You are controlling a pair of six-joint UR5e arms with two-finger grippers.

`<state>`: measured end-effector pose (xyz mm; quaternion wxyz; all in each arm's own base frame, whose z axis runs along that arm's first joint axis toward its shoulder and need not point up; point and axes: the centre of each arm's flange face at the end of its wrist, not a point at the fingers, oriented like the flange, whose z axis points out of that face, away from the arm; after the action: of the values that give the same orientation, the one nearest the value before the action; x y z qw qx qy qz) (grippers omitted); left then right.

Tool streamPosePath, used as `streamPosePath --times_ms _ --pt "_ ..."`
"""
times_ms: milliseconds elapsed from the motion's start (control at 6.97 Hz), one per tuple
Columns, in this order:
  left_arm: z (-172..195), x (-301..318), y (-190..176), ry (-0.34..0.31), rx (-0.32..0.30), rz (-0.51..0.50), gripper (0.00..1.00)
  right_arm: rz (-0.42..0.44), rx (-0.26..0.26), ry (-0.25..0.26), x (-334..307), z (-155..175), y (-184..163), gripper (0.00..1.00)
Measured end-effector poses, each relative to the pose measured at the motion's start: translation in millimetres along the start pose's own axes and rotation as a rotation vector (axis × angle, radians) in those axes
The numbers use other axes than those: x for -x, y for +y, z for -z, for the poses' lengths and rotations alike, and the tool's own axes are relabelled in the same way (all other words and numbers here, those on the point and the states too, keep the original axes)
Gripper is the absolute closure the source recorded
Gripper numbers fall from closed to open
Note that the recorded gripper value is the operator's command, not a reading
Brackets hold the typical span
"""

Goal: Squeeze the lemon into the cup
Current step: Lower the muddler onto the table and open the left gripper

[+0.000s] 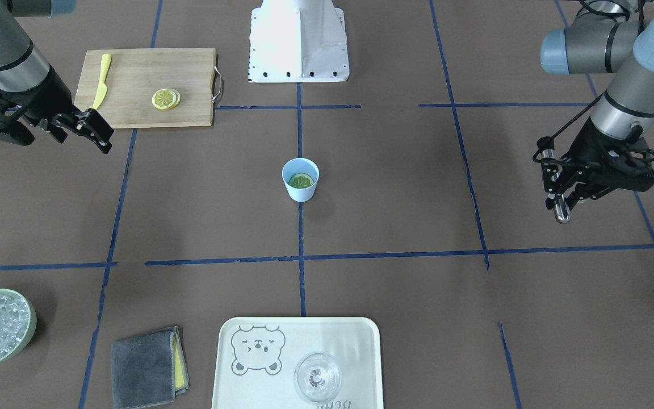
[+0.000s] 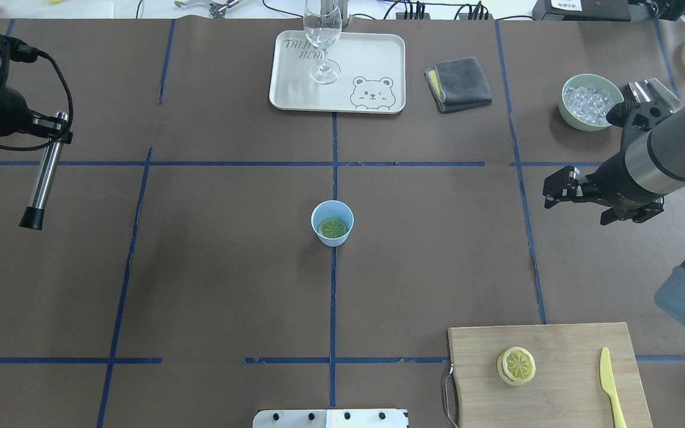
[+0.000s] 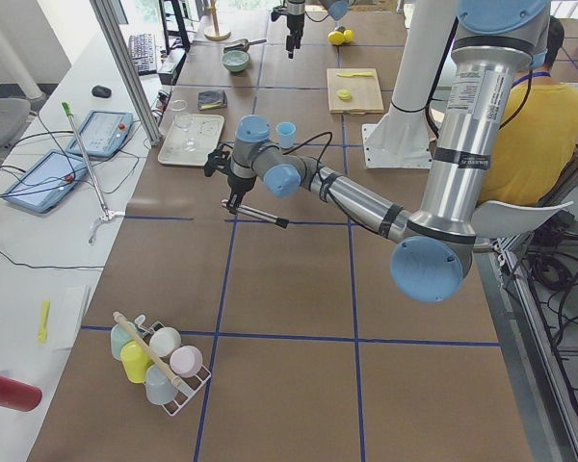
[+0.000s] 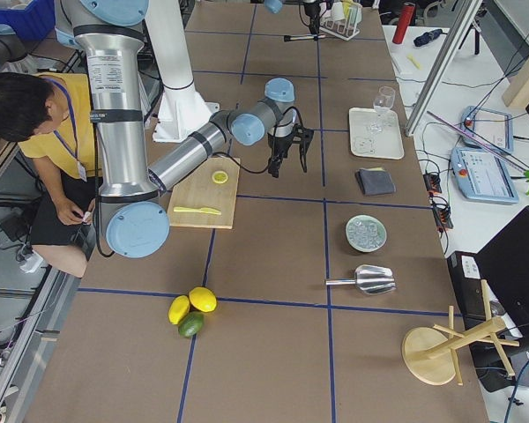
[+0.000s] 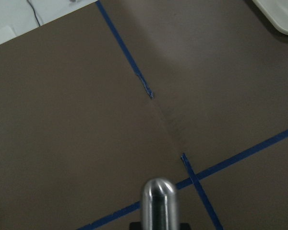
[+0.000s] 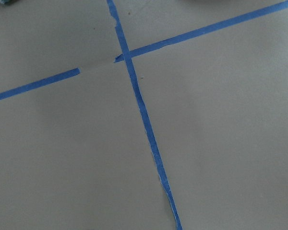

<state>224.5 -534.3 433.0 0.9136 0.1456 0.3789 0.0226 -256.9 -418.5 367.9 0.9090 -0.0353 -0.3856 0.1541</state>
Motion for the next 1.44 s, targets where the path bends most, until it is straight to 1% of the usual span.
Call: streamPosePath --times_ms 287,574,718,1005,1148,1292,1435 --pt "-39 24 8 -0.012 0.097 0.097 1.0 -0.001 0.0 0.001 0 0 0 0.0" --pt "-62 41 14 -0.035 0.141 0.142 1.0 -0.002 0.0 0.001 0 0 0 0.0" --pt "-73 43 20 -0.043 0.161 0.142 1.0 -0.002 0.0 0.002 0 -1 0 0.0" --pt "-104 28 41 -0.041 0.205 0.099 1.0 -0.001 0.0 0.003 0 -1 0 0.0" --pt "-112 21 48 -0.036 0.216 0.083 1.0 -0.001 0.0 0.003 0 -1 0 0.0" --pt "-115 19 51 -0.035 0.221 0.078 0.95 -0.001 0.0 0.004 -1 -2 0 0.0" --pt "-117 19 53 -0.036 0.225 0.079 0.92 -0.001 0.0 0.004 -1 -2 0 0.0"
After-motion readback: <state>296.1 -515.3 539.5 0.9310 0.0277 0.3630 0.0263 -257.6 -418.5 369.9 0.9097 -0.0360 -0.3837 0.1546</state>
